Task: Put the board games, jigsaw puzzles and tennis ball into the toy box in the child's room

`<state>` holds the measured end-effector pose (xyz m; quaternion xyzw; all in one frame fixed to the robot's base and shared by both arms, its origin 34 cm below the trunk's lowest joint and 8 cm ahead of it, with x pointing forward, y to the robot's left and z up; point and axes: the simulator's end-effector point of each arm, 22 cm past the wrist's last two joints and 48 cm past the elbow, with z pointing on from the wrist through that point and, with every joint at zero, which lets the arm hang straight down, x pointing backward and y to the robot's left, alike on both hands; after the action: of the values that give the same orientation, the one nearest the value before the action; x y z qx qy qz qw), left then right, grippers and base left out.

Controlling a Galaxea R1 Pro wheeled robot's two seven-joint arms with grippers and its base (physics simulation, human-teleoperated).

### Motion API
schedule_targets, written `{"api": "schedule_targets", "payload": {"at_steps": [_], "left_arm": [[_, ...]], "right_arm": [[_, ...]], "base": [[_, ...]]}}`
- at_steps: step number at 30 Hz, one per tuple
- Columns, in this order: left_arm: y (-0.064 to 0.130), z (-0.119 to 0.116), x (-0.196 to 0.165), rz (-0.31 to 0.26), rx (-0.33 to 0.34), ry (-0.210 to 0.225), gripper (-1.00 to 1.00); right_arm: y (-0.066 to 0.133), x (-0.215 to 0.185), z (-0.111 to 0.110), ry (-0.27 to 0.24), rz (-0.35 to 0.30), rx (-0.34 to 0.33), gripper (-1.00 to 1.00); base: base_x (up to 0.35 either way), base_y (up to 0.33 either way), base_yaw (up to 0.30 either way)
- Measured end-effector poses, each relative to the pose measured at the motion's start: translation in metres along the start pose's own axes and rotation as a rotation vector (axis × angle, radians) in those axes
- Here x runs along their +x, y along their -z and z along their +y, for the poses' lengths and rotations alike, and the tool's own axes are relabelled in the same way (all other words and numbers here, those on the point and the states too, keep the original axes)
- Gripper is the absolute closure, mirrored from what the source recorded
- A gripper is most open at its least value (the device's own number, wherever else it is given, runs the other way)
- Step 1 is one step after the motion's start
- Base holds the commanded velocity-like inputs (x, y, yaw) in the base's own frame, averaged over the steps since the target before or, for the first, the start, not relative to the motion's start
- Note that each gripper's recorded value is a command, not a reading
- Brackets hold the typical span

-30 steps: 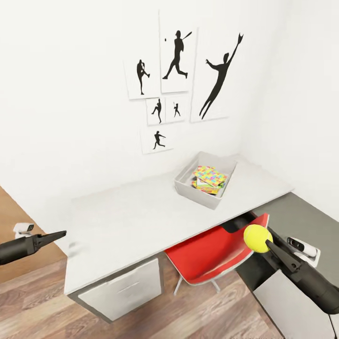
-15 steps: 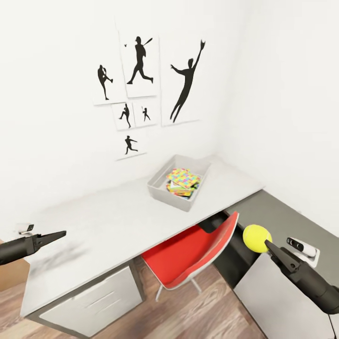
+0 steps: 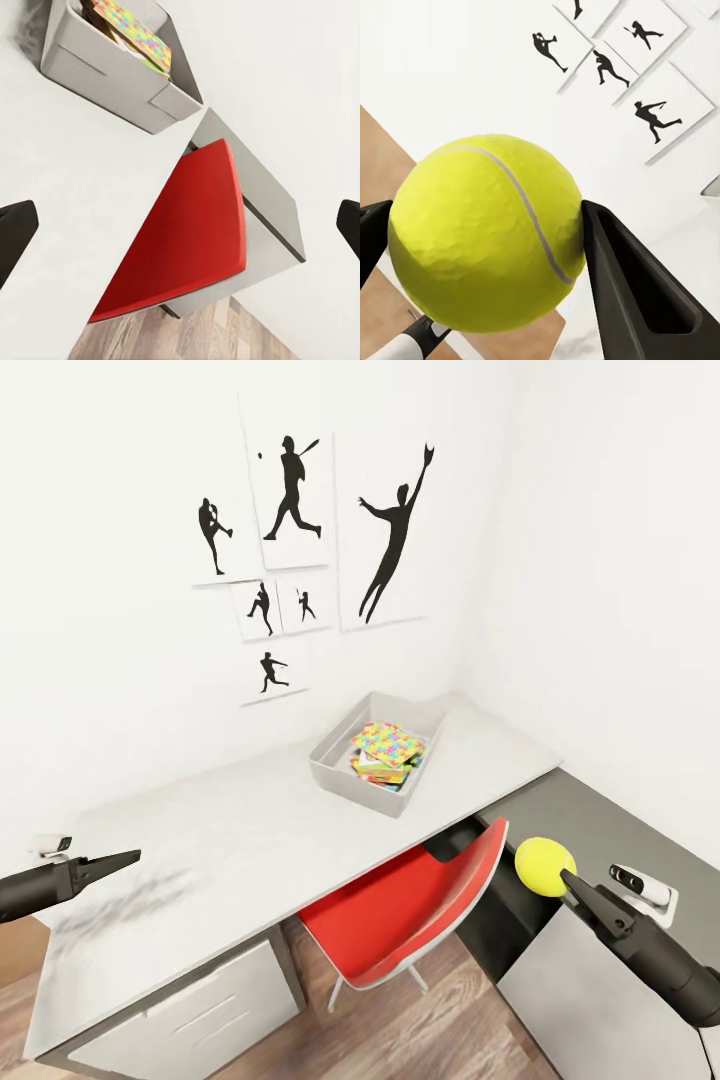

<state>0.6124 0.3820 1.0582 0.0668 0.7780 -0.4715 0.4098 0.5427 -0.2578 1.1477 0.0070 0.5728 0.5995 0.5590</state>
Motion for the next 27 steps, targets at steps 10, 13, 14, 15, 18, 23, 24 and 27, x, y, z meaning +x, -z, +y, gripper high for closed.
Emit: {"api": "schedule_targets", "payload": {"at_steps": [10,13,14,15,18,23,24,27], "left_arm": [[-0.0003,-0.0003,0.0002,-0.001,0.001,0.001,-1.0],[-0.0003,-0.0005,0.0002,-0.001,0.001,0.001,-1.0],[-0.0003,-0.0006,0.0002,-0.001,0.001,0.001,-1.0],[-0.0001,-0.0008,0.0,-0.001,0.002,0.001,-1.0],[0.0003,-0.0021,-0.0011,-0.003,0.003,-0.002,-1.0],[0.0013,-0.005,-0.0033,-0.007,0.005,-0.009,-1.0],[0.0015,-0.0056,-0.0038,-0.007,0.006,-0.01,-1.0],[0.0022,-0.0074,-0.0053,-0.01,0.007,-0.013,-1.0]], "right_arm": [[-0.0001,0.0002,0.0003,0.0,0.0,-0.001,1.0],[-0.0001,0.0002,0.0004,0.0,0.001,-0.001,1.0],[-0.0002,0.0002,0.0006,0.0,0.0,-0.001,1.0],[-0.0002,0.0,0.0009,0.0,0.0,-0.002,1.0],[-0.0002,-0.0009,0.0022,0.003,-0.001,-0.004,1.0],[-0.0004,-0.0027,0.0055,0.009,-0.004,-0.009,1.0],[-0.0005,-0.0031,0.0062,0.01,-0.004,-0.011,1.0],[-0.0007,-0.0042,0.0082,0.013,-0.005,-0.014,1.0]], "base": [[0.044,-0.085,0.0],[0.167,-0.082,0.0],[0.191,-0.148,0.0],[0.195,-0.161,0.0],[0.206,-0.19,0.0],[0.212,-0.216,0.0],[0.213,-0.231,0.0],[0.215,-0.226,0.0]]}}
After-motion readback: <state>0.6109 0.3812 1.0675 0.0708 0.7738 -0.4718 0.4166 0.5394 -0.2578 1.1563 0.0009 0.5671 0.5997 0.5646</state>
